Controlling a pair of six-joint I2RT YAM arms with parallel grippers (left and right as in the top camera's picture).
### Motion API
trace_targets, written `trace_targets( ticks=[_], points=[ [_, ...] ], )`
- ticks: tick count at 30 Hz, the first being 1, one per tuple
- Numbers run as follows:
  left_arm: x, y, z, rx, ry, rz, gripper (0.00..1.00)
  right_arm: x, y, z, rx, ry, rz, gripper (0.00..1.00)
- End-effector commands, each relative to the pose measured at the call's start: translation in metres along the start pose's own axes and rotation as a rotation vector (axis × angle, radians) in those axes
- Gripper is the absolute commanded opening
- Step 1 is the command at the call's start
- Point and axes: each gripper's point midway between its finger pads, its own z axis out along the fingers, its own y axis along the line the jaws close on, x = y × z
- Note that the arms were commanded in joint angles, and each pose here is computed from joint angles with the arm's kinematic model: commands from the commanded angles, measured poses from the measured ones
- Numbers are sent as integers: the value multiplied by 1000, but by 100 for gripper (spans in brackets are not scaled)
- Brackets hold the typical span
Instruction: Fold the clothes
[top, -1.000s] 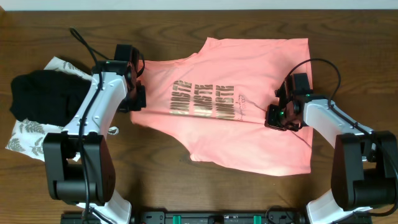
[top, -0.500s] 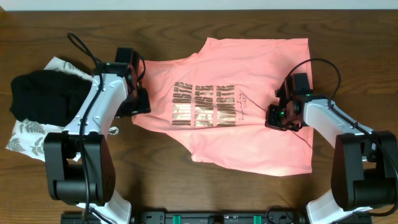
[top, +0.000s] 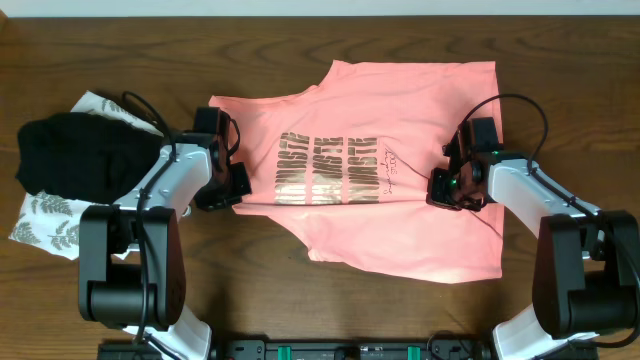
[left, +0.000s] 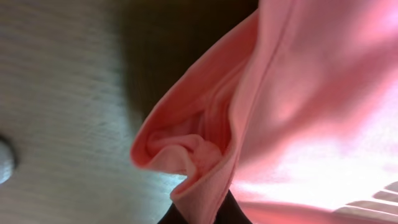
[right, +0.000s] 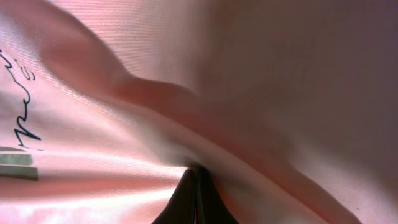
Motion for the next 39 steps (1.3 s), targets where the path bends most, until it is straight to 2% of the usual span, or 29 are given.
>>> trace_targets(
  ticks=[1,5,7,8,10,11,14,17,20,24,29,32,33,34,35,36,39],
  points=[
    [-22,14,-26,-95,-86,-18,6,20,-30,17,150,62,18,1],
    [-31,31,-59,-214,-112,5,6,20,-30,17,150,62,17,1],
    [-33,38,-70,-261,-115,7,9,20,-30,17,150,62,17,1],
    [-34,41,-74,-284,-119,7,15,20,-30,17,151,62,17,1],
    [-34,46,-77,-316,-122,7,37,20,-31,17,151,61,17,1],
    [-34,49,-78,-333,-121,6,43,20,-31,17,153,61,17,1],
    [-32,56,-80,-374,-121,0,48,21,-31,17,155,64,18,1],
    [-31,56,-79,-367,-120,-26,53,21,-31,17,155,64,18,1],
    [-23,45,-71,-296,-78,-25,58,21,-31,17,155,64,18,1],
    [-9,29,-53,-191,-19,-27,58,21,-31,17,155,65,18,1],
    [-14,36,-25,-179,-72,-45,58,21,-31,17,155,66,18,1],
    [-26,39,-18,-163,-126,-68,58,22,-31,17,156,68,19,1],
    [-28,40,-17,-159,-137,-74,52,22,-31,17,156,67,18,1],
    [-29,41,-17,-158,-141,-80,39,22,-31,17,156,67,18,1],
    [-30,42,-17,-159,-141,-82,13,22,-32,17,156,68,19,1],
    [-29,43,-17,-160,-137,-84,6,22,-32,17,157,70,19,1],
    [-25,44,-20,-169,-117,-82,6,22,-32,17,157,71,19,1]
  ],
)
